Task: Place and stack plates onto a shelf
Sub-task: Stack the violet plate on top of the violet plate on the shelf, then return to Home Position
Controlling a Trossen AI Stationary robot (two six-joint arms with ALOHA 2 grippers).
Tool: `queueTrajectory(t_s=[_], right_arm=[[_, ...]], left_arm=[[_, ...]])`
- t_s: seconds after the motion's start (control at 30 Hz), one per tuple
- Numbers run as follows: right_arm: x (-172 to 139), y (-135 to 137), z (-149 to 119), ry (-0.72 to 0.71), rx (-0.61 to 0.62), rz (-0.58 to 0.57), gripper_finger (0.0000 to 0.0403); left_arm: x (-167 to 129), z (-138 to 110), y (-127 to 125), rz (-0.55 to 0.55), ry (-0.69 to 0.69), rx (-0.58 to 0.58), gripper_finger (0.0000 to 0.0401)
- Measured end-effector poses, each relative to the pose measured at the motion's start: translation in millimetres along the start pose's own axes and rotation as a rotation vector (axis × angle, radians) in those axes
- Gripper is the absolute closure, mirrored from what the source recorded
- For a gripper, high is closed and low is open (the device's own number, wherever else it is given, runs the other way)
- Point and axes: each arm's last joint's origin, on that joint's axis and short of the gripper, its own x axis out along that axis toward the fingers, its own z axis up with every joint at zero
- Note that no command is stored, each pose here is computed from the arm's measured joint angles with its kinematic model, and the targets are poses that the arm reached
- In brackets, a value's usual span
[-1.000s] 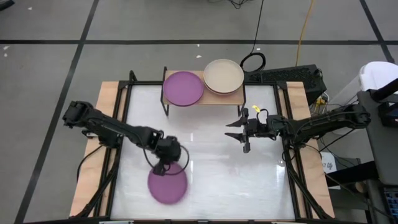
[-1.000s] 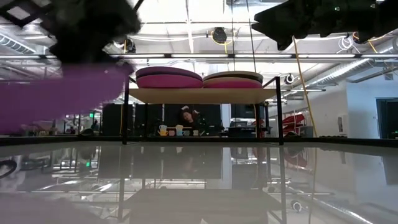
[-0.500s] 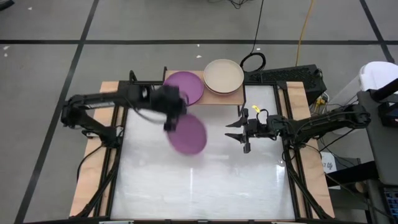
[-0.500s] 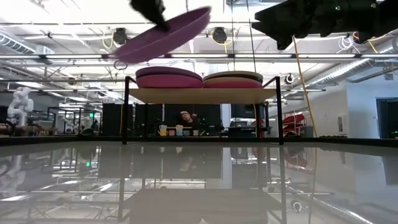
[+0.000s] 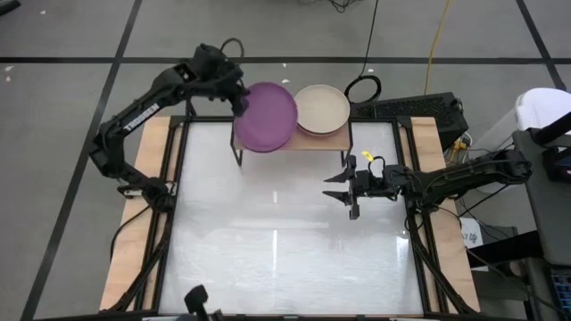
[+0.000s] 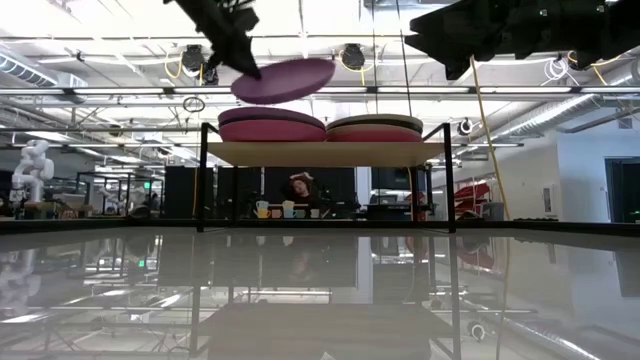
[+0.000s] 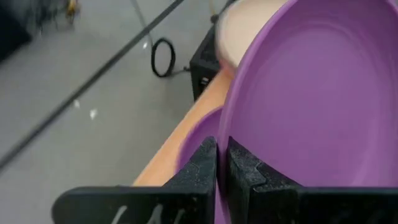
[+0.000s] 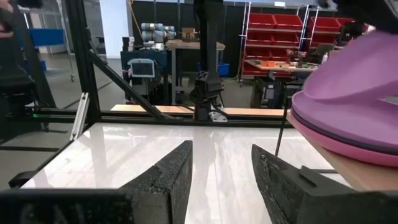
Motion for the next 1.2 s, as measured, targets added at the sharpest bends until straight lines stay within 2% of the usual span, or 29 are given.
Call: queueTrajectory(t_s=[0.13, 0.27, 0.37, 0.63, 0.93, 1.2], right_arm=[[0.0, 0.0, 0.0, 0.000, -0.008, 0.000, 0.0257], [0.0, 0.0, 0.0, 0.000, -0.021, 0.000, 0.0257], [0.0, 0.0, -0.1, 0.001, -0.013, 0.000, 0.0257], [0.0, 0.0, -0.9, 0.010, -0.014, -0.001, 0.0257], [0.0, 0.0, -0.8, 0.008, -0.017, -0.002, 0.0257], [0.0, 0.0, -0.9, 0.009, -0.021, -0.003, 0.0257]], left_arm=[[13.1, -3.3, 15.3, -0.006, 0.024, -0.102, 0.0389], [21.6, -4.9, 19.0, -0.011, 0.043, -0.113, 0.0389], [27.3, -11.5, 22.0, -0.009, 0.109, -0.137, 0.0389], [27.9, -17.1, 23.4, -0.010, 0.164, -0.150, 0.0387], [27.8, -17.9, 22.0, -0.014, 0.174, -0.150, 0.0282], [27.9, -17.3, 21.2, -0.017, 0.170, -0.138, 0.0265]])
